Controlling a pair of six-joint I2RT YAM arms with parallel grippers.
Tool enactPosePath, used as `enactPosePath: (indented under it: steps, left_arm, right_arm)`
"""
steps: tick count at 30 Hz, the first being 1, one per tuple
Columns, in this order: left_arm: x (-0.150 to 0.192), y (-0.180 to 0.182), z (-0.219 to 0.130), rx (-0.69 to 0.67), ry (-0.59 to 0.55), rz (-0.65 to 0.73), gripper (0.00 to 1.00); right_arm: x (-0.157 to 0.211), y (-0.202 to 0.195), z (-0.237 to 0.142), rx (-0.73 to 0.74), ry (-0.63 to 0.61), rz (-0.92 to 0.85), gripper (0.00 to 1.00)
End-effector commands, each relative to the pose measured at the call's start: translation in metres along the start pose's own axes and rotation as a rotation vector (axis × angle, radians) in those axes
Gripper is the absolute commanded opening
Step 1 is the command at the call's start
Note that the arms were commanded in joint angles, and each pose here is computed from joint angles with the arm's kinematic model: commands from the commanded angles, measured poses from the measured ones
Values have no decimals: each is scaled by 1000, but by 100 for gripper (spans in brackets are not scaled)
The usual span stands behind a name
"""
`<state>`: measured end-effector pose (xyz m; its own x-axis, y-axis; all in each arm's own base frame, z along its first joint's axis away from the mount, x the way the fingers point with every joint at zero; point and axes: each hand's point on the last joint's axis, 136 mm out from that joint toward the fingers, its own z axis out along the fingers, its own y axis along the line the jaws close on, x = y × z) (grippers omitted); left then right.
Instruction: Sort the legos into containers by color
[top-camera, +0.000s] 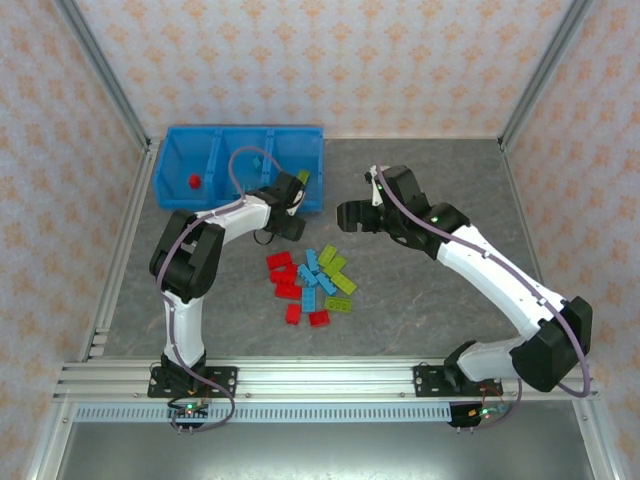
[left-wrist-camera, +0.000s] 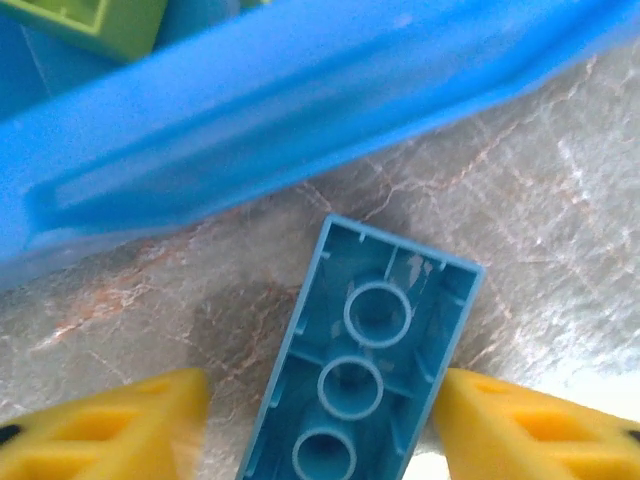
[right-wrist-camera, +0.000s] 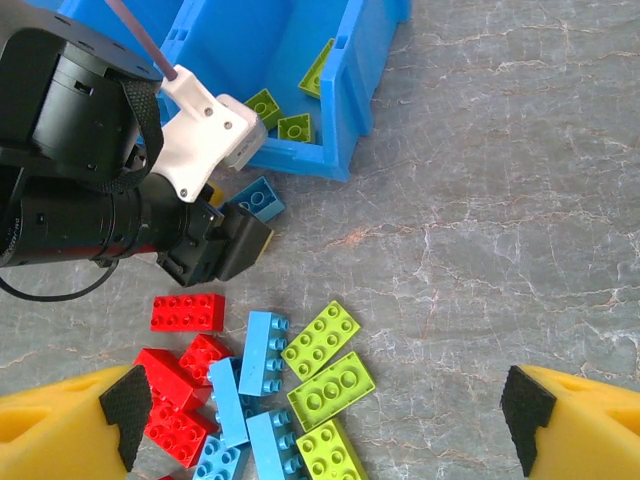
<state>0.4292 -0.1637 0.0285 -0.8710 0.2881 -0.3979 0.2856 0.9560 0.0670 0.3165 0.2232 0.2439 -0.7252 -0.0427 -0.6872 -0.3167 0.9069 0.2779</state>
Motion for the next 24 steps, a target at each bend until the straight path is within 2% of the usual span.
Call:
enactPosePath:
  steps: [1,4,8,12,15,17,19,21,24]
  left_arm:
    - [-10,-5,1,32,-20,12,49]
    - [1,-15,1,89,3,31,39]
    - [12,-22,-11,141,10,45,31]
    - [13,-35,-51,240,-40,33,22]
    - [-3,-31,-93,258,-169,-23,22]
    - [-19,-12,-123,183,-273,-84,22]
    - [-37,28,-150,45,-359,-198,24]
    - [-49,72,-165,-62,-394,-337,24]
    - [-61,134,-170,-149,-405,-546,24]
  right_arm:
    - [-8,-3,0,24,-9,18,93]
    - [-9,-1,2,19,-6,25,93]
    - [-11,1,6,13,-7,37,93]
    - [-12,2,10,15,1,46,92]
    - [-13,1,12,21,-1,51,92]
    - [-14,1,12,21,-5,53,92]
    - [-15,1,12,20,-9,56,92]
    - [-14,1,13,20,-8,57,93]
    - [-12,1,13,21,-4,60,93]
